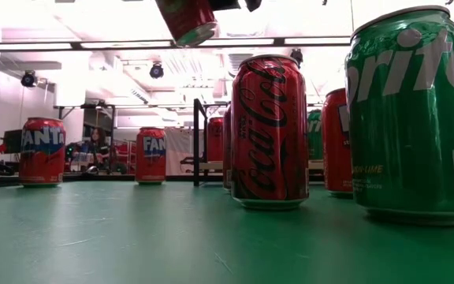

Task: Place canned beverage on shelf
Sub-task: Put the pink-white soda can on the shelf aligned with the other pink-white soda can

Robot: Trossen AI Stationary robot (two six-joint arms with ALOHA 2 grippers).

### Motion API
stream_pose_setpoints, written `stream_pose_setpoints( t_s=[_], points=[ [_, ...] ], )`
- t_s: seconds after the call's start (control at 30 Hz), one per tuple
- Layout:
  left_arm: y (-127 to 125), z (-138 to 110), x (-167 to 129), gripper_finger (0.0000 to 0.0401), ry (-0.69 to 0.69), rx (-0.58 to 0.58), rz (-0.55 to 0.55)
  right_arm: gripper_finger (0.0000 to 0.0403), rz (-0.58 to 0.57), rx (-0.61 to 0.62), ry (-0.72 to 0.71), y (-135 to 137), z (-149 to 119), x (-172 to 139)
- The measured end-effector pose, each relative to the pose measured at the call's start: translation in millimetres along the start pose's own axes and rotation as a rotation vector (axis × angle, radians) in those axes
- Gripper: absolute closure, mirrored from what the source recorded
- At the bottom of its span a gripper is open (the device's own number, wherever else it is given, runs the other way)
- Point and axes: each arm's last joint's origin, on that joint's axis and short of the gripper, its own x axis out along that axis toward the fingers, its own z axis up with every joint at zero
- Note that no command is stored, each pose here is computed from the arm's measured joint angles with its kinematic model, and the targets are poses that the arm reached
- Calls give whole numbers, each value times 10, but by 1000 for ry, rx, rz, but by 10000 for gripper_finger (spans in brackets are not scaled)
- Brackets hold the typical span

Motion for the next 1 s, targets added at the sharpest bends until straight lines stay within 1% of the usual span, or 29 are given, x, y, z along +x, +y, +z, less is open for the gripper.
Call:
stream_pose_setpoints(
  t_s=[0.1,0.33,0.5,0.57,0.67,0.77,0.87,0.93,1.0],
  points=[
    [70,2,-55,11,-19,23,7,125,0,0,14,-43,27,-67],
    [155,33,-143,12,-85,60,7,125,-27,-10,112,-163,9,-247],
    [116,-1,-105,12,-148,75,-13,125,-52,19,150,-239,-40,-412],
    [85,-44,-60,12,-178,83,-25,125,-70,18,160,-247,-115,-484],
    [26,-150,26,12,-221,83,-60,125,-76,57,157,-276,-223,-623],
    [-49,-272,131,12,-285,78,-137,125,-62,117,97,-291,-302,-739],
    [-136,-387,234,12,-395,75,-238,125,-38,145,12,-274,-403,-803],
    [-180,-454,292,12,-481,73,-291,125,-11,151,-43,-260,-479,-836],
    [-209,-524,341,12,-550,60,-314,125,41,170,-112,-257,-534,-855]
  ],
)
